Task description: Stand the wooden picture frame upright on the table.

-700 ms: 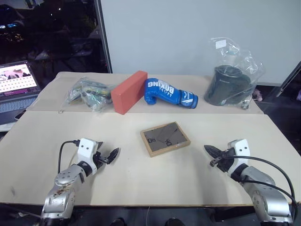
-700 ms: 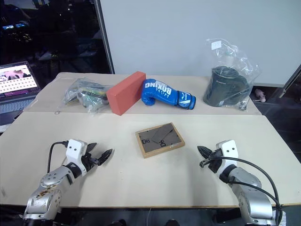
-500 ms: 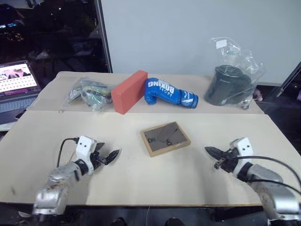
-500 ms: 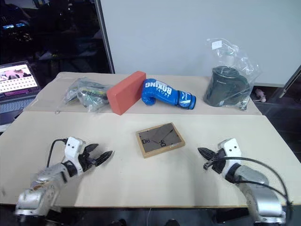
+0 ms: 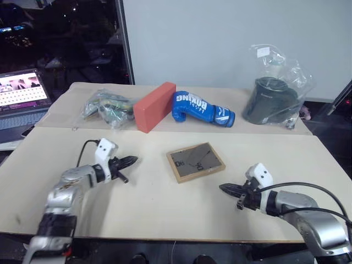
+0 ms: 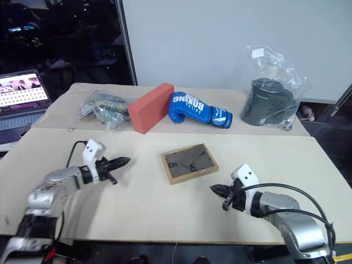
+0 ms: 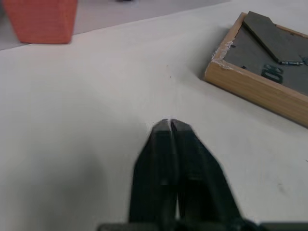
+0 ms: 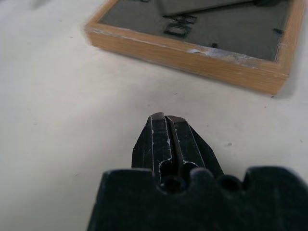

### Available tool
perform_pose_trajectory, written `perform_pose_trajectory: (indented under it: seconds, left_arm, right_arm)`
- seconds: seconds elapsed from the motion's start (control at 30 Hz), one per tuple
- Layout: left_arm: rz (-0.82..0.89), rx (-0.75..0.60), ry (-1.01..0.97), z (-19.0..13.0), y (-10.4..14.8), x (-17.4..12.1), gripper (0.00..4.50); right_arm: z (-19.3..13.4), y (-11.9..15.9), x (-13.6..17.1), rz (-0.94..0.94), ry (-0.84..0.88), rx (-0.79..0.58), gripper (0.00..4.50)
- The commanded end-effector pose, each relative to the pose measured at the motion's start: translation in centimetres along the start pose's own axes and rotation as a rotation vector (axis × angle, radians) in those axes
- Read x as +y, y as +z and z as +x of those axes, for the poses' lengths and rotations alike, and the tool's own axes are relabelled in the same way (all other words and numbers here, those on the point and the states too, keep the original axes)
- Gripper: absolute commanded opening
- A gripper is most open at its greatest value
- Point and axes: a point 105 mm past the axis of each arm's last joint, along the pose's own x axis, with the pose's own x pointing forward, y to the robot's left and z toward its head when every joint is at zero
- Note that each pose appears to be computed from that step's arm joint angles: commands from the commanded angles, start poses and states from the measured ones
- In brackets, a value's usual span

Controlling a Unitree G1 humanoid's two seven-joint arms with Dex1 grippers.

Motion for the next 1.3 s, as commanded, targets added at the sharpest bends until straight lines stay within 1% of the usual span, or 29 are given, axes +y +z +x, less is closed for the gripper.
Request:
perform_pose_trajectory:
  seconds: [0.03, 0.1, 0.27, 0.4, 0.47, 0.53, 0.6, 0.67, 0.73, 0.83, 0.97, 1.07, 1.13, 1.17, 1.23, 1.27, 1.3]
  left_arm:
    - [0.101, -0.03, -0.014, 4.7, 1.4, -0.2, 0.06]
    - [0.134, -0.039, -0.009, 7.2, 2.3, -0.5, 0.06]
    - [0.173, -0.051, -0.01, 10.3, 3.7, -1.6, 0.06]
    - [0.241, 0.012, -0.139, 12.0, 2.6, -4.6, 0.06]
    - [0.233, 0.048, -0.23, 12.2, 1.6, -6.0, 0.06]
    - [0.224, 0.1, -0.364, 11.7, 0.1, -7.5, 0.06]
    - [0.217, 0.143, -0.453, 11.0, -1.0, -8.2, 0.06]
    - [0.217, 0.158, -0.505, 10.0, -1.7, -8.1, 0.06]
    - [0.192, 0.166, -0.543, 9.0, -2.2, -7.9, 0.06]
    - [0.18, 0.166, -0.557, 8.1, -2.5, -7.6, 0.06]
    - [0.142, 0.123, -0.525, 7.0, -1.9, -7.0, 0.06]
    - [0.086, 0.09, -0.537, 5.7, -1.2, -7.3, 0.06]
    - [0.045, 0.086, -0.567, 4.1, -1.1, -8.1, 0.06]
    - [0.023, 0.088, -0.579, 3.4, -1.0, -8.6, 0.06]
    - [-0.017, 0.106, -0.597, 1.6, -1.1, -9.4, 0.06]
    - [-0.028, 0.118, -0.596, 1.0, -1.1, -9.6, 0.06]
    - [-0.032, 0.127, -0.567, 0.3, -1.1, -9.2, 0.06]
  right_arm:
    - [1.6, 0.5, -1.8, -0.005, -0.087, -0.017, 0.0]
    - [2.6, 0.8, -2.0, 0.0, -0.095, -0.029, 0.0]
    - [4.2, 0.9, -1.7, -0.004, -0.088, -0.024, 0.0]
    - [4.9, 0.8, -1.6, -0.009, -0.089, -0.018, 0.0]
    - [5.1, 0.8, -1.8, -0.011, -0.095, -0.019, 0.0]
    - [5.4, 0.9, -2.2, -0.026, -0.106, -0.019, 0.0]
    - [5.6, 0.9, -2.5, -0.037, -0.107, -0.018, 0.0]
    - [5.9, 1.1, -3.1, -0.028, -0.114, -0.028, 0.0]
    - [6.2, 1.5, -2.8, -0.035, -0.085, -0.038, 0.0]
    - [6.6, 1.7, -1.8, -0.06, -0.02, -0.039, 0.0]
    - [6.6, 1.0, 0.9, -0.144, 0.116, 0.013, 0.0]
    - [6.0, 0.0, 3.3, -0.253, 0.232, 0.065, 0.0]
    - [5.4, -0.3, 4.3, -0.287, 0.288, 0.077, 0.0]
    - [5.1, -0.6, 4.1, -0.298, 0.285, 0.101, 0.0]
    - [4.1, -2.1, 1.6, -0.38, 0.219, 0.223, 0.0]
    - [3.6, -2.6, 0.0, -0.397, 0.161, 0.27, 0.0]
    - [2.9, -2.7, -2.5, -0.409, 0.072, 0.313, 0.0]
